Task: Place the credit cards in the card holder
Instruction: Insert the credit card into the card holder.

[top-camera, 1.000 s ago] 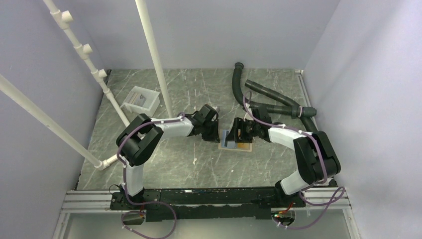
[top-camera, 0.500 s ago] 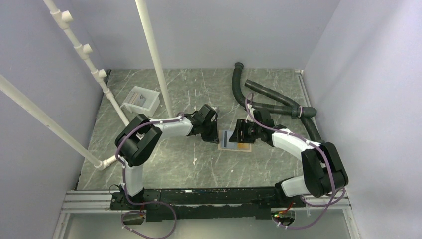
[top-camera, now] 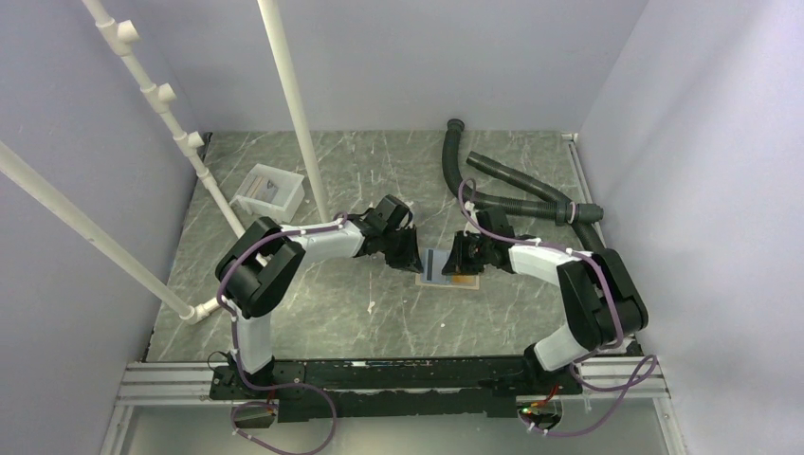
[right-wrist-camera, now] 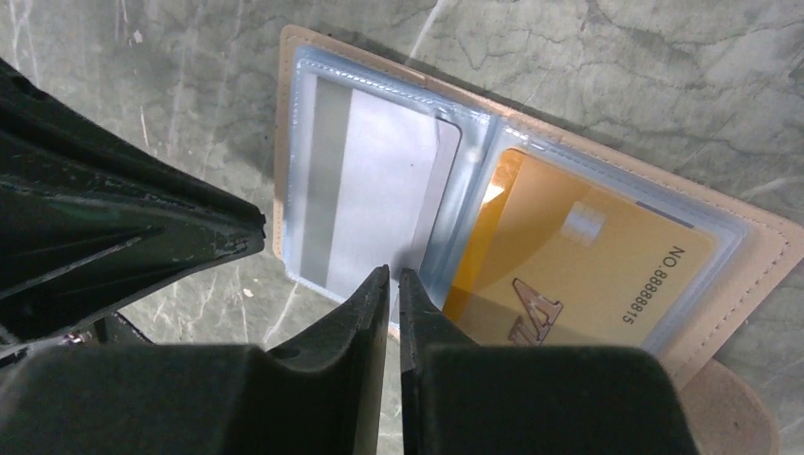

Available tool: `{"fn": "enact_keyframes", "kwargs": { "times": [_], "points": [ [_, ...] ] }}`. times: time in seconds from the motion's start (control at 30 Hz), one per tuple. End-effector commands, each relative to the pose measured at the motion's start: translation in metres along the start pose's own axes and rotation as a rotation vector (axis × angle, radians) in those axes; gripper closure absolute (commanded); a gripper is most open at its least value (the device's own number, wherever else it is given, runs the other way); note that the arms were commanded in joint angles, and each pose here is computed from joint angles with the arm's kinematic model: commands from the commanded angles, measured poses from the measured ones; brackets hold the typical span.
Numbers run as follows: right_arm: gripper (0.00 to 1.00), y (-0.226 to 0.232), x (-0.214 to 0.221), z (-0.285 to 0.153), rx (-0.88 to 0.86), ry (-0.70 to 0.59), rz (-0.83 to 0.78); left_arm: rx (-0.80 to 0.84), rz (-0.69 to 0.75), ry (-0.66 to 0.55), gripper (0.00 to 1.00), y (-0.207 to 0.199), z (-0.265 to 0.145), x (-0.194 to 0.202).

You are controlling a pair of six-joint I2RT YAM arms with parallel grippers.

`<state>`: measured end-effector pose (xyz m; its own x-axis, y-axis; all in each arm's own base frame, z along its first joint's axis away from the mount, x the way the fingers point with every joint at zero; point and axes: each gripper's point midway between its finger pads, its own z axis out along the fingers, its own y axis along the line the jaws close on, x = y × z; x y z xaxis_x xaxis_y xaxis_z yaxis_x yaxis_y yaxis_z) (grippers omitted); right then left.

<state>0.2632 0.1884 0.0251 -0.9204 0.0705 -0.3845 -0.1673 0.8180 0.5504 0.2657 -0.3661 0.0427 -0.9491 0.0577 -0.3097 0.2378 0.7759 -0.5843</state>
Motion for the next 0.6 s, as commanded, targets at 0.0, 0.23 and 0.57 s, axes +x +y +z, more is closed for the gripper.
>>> {"fn": "enact_keyframes", "kwargs": {
  "times": [0.0,0.23,0.57],
  "points": [
    [0.9,0.001,-0.021,0.006,0.001,-0.059,-0.037,0.083,0.002,-0.044,0.86,-0.026,-0.011,-0.016],
    [0.97,-0.014,-0.009,0.018,0.049,-0.02,0.001,0.12,-0.011,-0.036,0.81,-0.032,-0.005,-0.017],
    [0.97,-0.014,-0.008,0.018,0.045,-0.016,0.002,0.074,-0.013,-0.062,0.71,-0.023,-0.004,-0.021]
  ]
}}
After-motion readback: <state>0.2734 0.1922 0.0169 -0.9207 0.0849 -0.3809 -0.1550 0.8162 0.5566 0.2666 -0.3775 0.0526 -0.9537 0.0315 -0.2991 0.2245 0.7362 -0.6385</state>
